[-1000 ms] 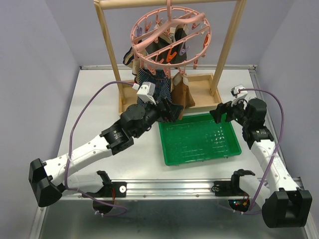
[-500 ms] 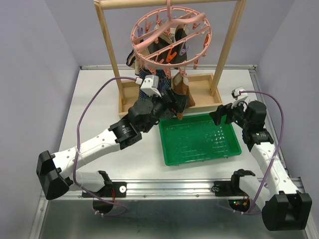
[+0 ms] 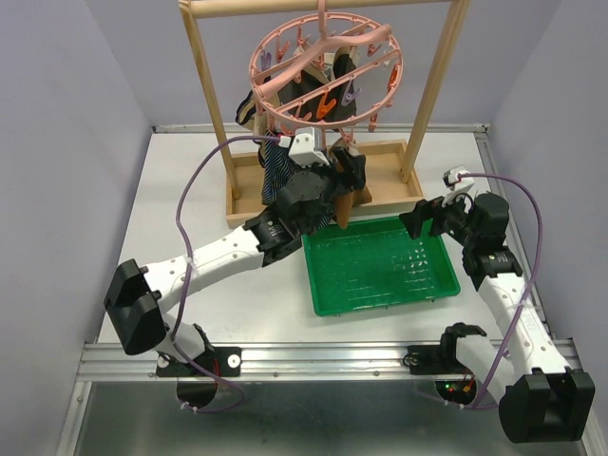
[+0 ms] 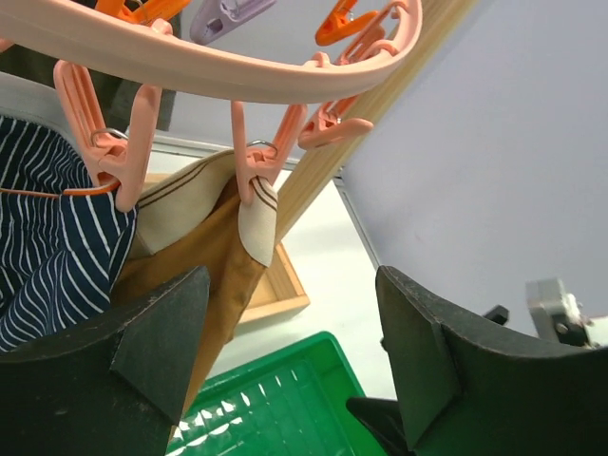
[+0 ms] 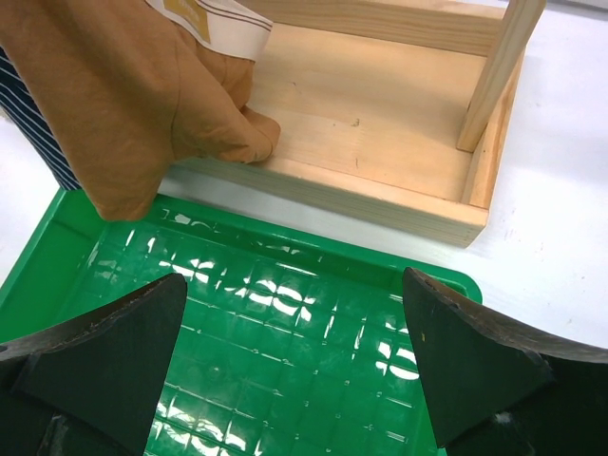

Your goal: Remove the underwear clipped to the hanger

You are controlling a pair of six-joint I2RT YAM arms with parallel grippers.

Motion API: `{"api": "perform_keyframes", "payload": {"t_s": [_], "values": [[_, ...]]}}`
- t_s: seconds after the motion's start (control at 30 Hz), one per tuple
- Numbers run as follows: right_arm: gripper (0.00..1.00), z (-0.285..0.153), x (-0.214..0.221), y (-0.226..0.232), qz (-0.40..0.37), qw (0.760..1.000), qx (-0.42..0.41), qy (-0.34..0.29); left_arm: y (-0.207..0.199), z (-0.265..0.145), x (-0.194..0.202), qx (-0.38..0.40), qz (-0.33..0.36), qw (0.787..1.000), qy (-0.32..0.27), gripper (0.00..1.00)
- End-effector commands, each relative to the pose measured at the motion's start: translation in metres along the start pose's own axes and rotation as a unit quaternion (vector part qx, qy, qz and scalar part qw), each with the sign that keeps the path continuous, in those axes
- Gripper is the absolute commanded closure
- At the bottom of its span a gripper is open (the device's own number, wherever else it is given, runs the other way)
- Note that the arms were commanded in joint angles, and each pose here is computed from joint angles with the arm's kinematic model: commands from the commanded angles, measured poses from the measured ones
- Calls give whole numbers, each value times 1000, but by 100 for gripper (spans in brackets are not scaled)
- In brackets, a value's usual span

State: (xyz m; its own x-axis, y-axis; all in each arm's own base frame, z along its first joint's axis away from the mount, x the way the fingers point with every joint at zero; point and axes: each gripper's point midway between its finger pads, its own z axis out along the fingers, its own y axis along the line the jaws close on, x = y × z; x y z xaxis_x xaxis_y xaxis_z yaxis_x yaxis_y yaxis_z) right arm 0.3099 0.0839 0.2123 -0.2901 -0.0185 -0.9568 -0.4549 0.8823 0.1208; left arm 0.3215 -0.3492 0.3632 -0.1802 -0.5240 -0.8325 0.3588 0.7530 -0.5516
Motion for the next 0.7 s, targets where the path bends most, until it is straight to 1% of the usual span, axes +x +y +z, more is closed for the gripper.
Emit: {"api": "perform_keyframes", "payload": {"t_s": [0.0,0.17,0.3,0.67], "values": [[0,-4,-15,-2,-6,1000,7,-28,-8,11,-52,-14,-13,996,-84,20],[0,-4,-18,0,-7,1000,4,-30,-5,25,-57,-31,11,994,-107,21],[0,-5,-22,0,-8,999,5,-35,-6,33,-63,-39,16,992,-122,24],[0,-7,-30,1,-9,999,7,-45,-2,60,-68,-50,31,989,-134,33]]}}
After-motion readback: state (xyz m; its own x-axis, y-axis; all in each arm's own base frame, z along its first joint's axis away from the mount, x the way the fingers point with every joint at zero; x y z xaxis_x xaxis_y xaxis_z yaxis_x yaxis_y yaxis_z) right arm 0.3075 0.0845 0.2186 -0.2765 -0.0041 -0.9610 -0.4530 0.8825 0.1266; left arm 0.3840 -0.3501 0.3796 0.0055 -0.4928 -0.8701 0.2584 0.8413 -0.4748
